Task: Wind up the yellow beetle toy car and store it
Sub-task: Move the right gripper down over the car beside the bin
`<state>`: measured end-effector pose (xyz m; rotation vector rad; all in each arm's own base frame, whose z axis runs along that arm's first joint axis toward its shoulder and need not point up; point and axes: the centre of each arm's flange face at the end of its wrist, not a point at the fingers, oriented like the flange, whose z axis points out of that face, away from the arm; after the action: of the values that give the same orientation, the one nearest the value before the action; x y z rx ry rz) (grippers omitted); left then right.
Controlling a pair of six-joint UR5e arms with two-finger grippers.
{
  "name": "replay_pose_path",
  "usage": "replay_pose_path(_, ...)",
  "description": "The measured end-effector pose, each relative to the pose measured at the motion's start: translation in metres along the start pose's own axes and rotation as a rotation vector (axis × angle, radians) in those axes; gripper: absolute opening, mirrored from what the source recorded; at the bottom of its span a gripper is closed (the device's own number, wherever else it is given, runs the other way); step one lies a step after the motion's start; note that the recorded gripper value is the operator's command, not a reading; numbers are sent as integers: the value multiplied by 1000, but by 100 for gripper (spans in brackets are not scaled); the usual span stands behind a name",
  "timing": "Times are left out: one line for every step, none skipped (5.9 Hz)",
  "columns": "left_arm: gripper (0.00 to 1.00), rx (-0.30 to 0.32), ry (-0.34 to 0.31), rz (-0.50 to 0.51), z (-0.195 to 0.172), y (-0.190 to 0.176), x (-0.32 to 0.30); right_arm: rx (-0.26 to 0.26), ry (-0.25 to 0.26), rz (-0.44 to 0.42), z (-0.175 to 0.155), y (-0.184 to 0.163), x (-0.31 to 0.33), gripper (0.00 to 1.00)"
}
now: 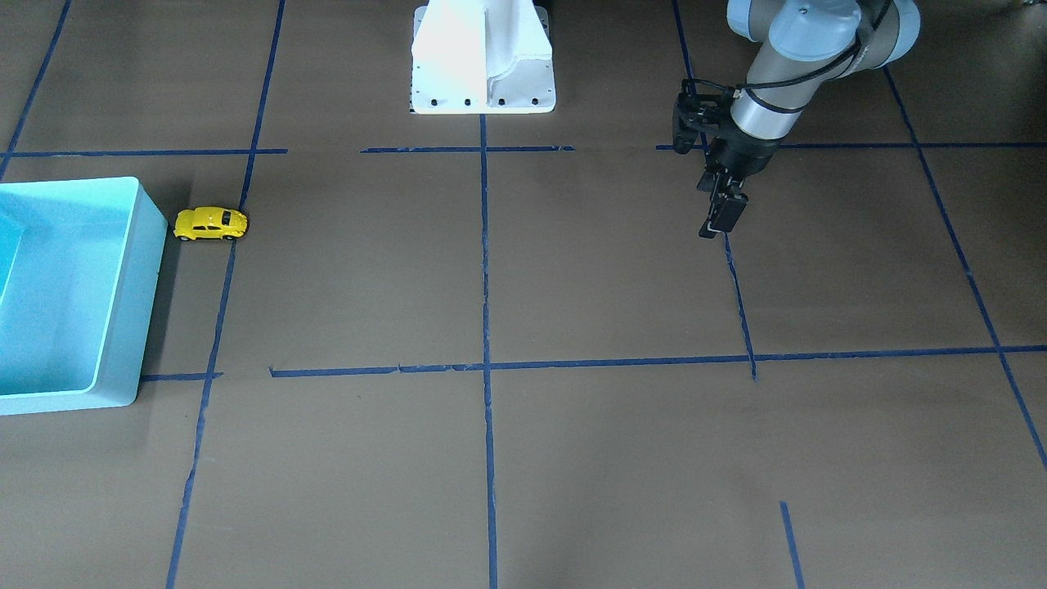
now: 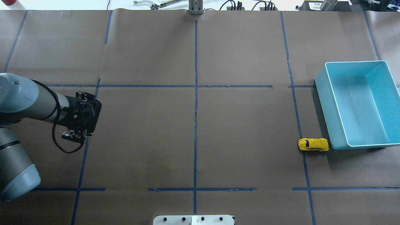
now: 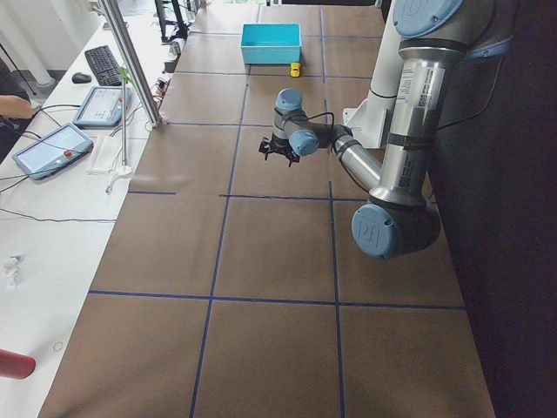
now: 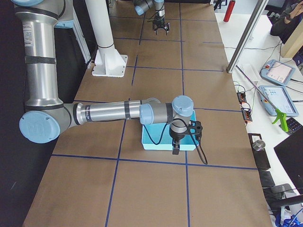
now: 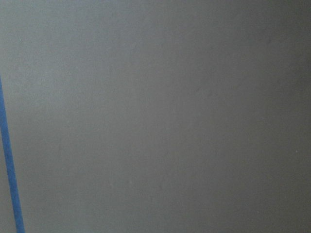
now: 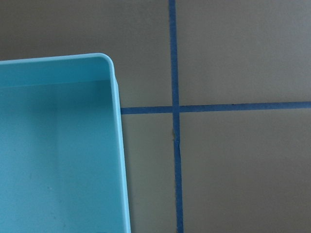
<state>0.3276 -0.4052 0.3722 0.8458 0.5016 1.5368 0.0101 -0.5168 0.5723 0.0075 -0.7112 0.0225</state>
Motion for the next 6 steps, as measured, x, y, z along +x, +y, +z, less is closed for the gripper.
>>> replay_pose_path(100, -58, -17, -90, -26, 52, -10, -7, 7, -30, -26, -8, -45, 100)
replay_pose_path(100, -115, -44, -198, -51, 101, -22, -8, 4, -65, -51, -3, -85, 100)
replay_pose_path(100, -142, -62, -387, -75, 145, -32, -6, -4, -118, -66, 10, -120, 100)
replay_pose_path(100, -132, -66, -659, -95, 175, -38, -10, -13, -196, -68, 23, -154, 100)
replay_pose_path(100, -100, -39, -958, -109, 200, -37, -6, -25, -303, -71, 35, -178, 100)
replay_pose_path(100, -76, 15, -1189, -114, 238, -34, 11, -38, -468, -75, 42, -194, 100)
